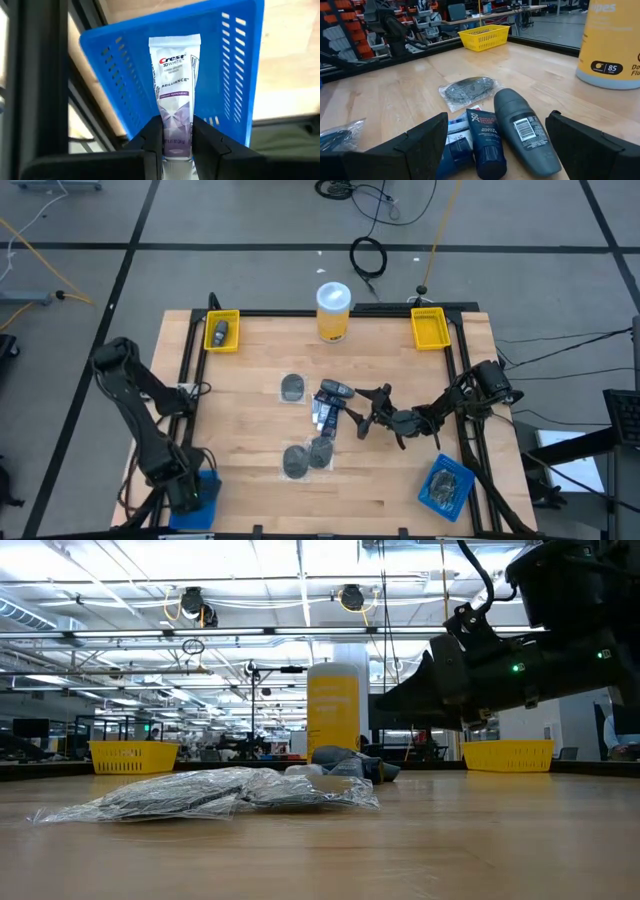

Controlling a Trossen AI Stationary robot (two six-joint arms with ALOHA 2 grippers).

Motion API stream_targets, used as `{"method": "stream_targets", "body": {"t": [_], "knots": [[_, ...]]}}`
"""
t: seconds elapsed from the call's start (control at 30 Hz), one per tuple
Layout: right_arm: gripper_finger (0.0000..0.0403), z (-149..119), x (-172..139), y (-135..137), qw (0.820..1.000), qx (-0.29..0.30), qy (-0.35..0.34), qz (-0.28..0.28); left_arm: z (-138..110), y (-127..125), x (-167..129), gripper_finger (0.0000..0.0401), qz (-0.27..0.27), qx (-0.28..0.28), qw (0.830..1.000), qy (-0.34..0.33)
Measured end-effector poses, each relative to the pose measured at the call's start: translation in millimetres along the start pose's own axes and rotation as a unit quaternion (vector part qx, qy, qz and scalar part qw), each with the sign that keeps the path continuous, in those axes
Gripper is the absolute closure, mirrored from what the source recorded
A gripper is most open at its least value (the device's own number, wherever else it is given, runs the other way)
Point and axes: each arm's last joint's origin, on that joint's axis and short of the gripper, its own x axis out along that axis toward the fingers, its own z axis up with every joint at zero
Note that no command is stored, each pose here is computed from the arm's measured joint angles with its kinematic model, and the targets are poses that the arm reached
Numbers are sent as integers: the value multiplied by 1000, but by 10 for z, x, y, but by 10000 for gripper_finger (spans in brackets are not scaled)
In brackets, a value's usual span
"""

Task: Pick & Place Travel size toiletries
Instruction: Put the white toothpaste into the left blue bin, then put the blue shaving cream into the right yellow bin

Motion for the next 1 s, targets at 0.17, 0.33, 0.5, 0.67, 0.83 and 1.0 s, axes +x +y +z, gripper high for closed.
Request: {"method": "stream_targets", "body": {"t": [0.17, 0.33, 0.5, 0.67, 0.83, 1.0], "knots": [[78, 1, 0, 0, 1000, 4, 0, 0, -11, -82, 108, 334, 5, -5, 1000, -7], [78, 1, 0, 1, 1000, 6, 0, 0, -6, -94, 113, 334, 4, -1, 1000, -7], [78, 15, 14, 33, 1000, 6, 1, 16, 16, -96, 147, 320, 2, 8, 1000, -5], [78, 28, 33, 66, 1000, 2, 2, 28, 29, -92, 168, 248, 4, 31, 1000, 1], [78, 29, 34, 66, 1000, 2, 2, 27, 43, -57, 22, 159, 8, 40, 998, 46], [78, 27, 34, 72, 999, 1, 5, 38, 179, -75, -281, 115, -135, 91, 987, -8]]}}
